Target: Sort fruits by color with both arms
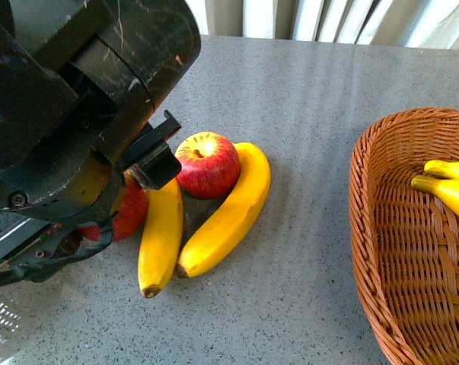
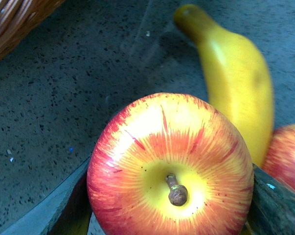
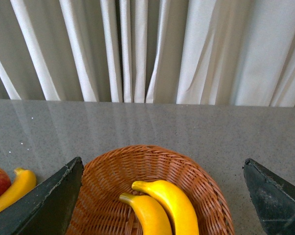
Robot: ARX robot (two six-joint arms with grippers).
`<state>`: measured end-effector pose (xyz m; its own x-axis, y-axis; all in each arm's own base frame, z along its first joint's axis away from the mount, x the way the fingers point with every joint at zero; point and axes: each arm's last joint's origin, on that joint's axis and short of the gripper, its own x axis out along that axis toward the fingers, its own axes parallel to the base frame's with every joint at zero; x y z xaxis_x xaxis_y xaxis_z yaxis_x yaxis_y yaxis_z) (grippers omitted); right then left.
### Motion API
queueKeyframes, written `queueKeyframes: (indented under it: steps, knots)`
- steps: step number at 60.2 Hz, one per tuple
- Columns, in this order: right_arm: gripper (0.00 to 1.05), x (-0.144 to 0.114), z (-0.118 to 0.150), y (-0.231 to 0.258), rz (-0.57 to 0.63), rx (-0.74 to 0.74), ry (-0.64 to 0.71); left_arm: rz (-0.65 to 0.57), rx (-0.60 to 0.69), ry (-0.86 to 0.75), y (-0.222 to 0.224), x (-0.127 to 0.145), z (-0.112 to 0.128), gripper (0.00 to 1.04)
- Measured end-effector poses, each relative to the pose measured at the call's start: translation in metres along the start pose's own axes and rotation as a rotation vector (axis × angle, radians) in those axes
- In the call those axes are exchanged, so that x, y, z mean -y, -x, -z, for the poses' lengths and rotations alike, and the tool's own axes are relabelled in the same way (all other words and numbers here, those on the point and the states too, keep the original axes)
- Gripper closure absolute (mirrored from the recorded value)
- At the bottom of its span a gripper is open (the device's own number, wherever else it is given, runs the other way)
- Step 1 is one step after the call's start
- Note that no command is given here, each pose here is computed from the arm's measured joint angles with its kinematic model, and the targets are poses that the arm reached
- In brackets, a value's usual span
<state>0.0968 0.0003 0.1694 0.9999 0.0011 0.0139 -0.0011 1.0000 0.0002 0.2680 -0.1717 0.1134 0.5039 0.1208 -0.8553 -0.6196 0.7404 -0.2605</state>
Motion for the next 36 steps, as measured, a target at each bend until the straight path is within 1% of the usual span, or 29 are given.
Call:
queueKeyframes:
  steps: [6, 10, 14, 18, 22, 36]
  knots:
    - [0.09, 0.0, 0.0, 0.0, -0.001, -0.001, 0.0, 0.042, 0.032, -0.017, 0.023, 0.003, -0.005, 0.33]
    - [0.09, 0.0, 0.0, 0.0, 0.0, 0.0, 0.0, 0.056, 0.104, -0.024, 0.042, 0.002, -0.016, 0.34]
    - [0.09, 0.0, 0.0, 0.0, 0.0, 0.0, 0.0, 0.064, 0.184, -0.012, 0.062, -0.003, -0.032, 0.34]
    - [0.09, 0.0, 0.0, 0.0, 0.0, 0.0, 0.0, 0.019, 0.259, 0.023, 0.07, -0.021, -0.05, 0.34]
    - [0.09, 0.0, 0.0, 0.0, 0.0, 0.0, 0.0, -0.022, 0.269, 0.063, 0.066, -0.039, -0.061, 0.34]
    - [0.09, 0.0, 0.0, 0.0, 0.0, 0.0, 0.0, -0.182, 0.256, 0.125, 0.039, -0.092, -0.07, 0.34]
